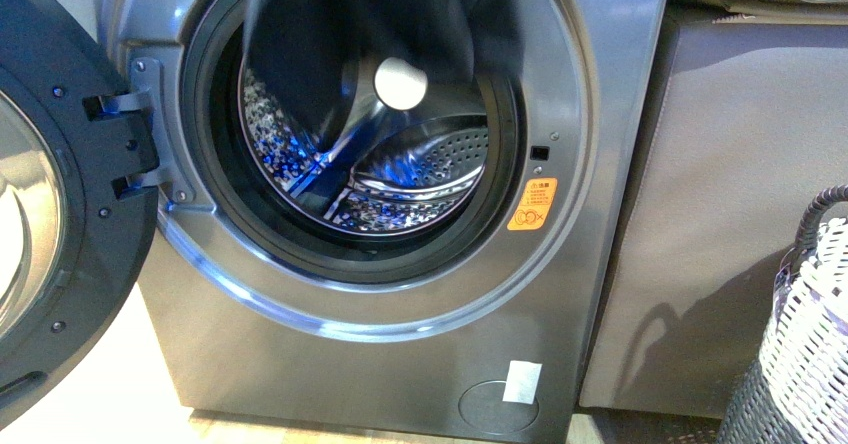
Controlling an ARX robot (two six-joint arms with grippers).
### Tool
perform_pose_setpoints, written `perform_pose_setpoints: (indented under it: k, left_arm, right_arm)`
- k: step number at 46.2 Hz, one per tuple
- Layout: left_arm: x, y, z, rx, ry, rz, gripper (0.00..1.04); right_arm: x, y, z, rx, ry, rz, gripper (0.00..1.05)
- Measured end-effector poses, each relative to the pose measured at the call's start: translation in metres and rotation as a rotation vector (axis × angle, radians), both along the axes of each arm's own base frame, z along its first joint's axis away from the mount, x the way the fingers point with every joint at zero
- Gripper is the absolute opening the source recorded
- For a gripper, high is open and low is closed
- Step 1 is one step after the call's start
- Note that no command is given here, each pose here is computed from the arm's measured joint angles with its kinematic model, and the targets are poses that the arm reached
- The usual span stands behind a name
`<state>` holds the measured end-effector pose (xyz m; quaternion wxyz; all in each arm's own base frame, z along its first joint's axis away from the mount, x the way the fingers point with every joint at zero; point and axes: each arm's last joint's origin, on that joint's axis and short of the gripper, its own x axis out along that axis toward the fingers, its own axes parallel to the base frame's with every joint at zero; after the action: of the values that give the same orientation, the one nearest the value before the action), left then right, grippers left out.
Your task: Put clothes into washing machine
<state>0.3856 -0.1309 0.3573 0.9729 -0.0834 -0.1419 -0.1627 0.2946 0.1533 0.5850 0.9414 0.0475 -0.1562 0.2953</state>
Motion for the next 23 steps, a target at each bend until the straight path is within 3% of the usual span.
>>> perform_pose_setpoints:
  k: [5,7,10,13,23]
  left_arm:
    - [0.004,0.014,-0.016,0.012,0.05,0.026,0.1]
    - [0.005,0.018,-0.021,0.017,0.065,0.036,0.1]
    - [0.007,0.028,-0.035,0.029,0.101,0.052,0.1]
    - [0.009,0.033,-0.043,0.035,0.122,0.066,0.1]
    - [0.019,0.041,-0.08,0.048,0.204,0.111,0.1]
  right_arm:
    - [-0.002,0.0,0.0,0.004,0.017,-0.036,0.96]
    - [-0.006,-0.004,-0.004,-0.008,0.088,-0.142,0.91]
    - [-0.019,-0.024,-0.028,-0.027,0.216,-0.442,0.77]
    - [-0.032,-0.04,-0.044,-0.009,0.215,-0.53,0.68]
    - [-0.084,-0.092,-0.121,0.018,0.176,-0.607,0.38]
